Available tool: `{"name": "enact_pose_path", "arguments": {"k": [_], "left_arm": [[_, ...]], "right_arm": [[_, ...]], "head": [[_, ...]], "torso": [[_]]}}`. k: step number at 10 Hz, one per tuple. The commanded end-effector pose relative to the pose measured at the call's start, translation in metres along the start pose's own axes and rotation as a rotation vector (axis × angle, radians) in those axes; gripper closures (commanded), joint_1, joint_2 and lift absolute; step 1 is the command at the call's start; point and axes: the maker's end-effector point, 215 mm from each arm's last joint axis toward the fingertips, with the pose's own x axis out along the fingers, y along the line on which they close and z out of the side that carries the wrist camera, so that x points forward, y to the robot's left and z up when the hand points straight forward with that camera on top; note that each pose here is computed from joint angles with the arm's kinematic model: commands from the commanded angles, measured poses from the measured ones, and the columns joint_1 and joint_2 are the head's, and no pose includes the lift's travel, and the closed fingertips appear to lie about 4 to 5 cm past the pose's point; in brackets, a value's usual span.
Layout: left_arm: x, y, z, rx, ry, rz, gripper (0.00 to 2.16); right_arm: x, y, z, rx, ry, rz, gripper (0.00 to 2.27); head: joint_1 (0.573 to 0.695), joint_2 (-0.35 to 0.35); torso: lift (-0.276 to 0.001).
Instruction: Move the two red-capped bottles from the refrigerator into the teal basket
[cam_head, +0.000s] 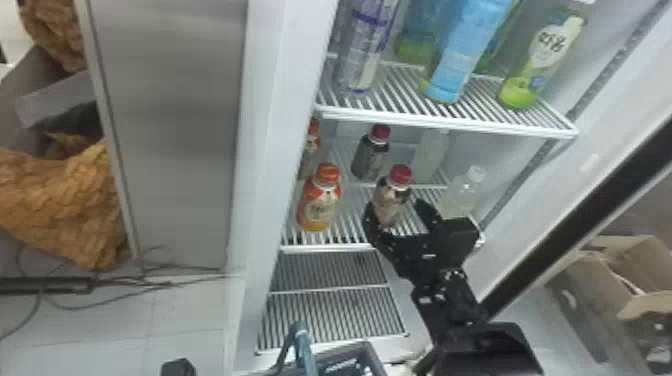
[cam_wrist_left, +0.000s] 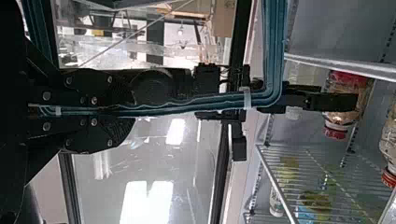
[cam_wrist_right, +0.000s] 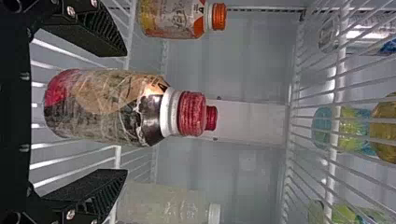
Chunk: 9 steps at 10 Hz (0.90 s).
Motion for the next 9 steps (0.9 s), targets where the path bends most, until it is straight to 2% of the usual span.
{"name": "enact_pose_path", "arguments": {"k": [1,3,6,9], "left_arm": [[0.0,0.0,-0.0002,0.0,0.0,0.0,1.09],[0.0,0.0,-0.0002,0.0,0.0,0.0,1.09],[0.0,0.0,-0.0002,0.0,0.0,0.0,1.09],[0.0,-0.0008,0.0,-0.004,-0.004,-0.005,1.09]], "right_arm": [[0.008,0.0039,-0.002,0.002,0.004,0.007,0.12],[0.0106,0.0029,-0.0046,0.008,0.008,0.005,0.2],[0.0076,0.0026,-0.0074,0.032,0.004,0.003,0.58],[0.0023,0.0016,0.0006,0.075,-0.035,0.0,0.58]], "head": [[0.695,-0.35],[0.695,-0.35],[0.695,-0.35],[0.695,-0.35]], "torso": [[-0.228],[-0.228],[-0.228],[-0.228]]}}
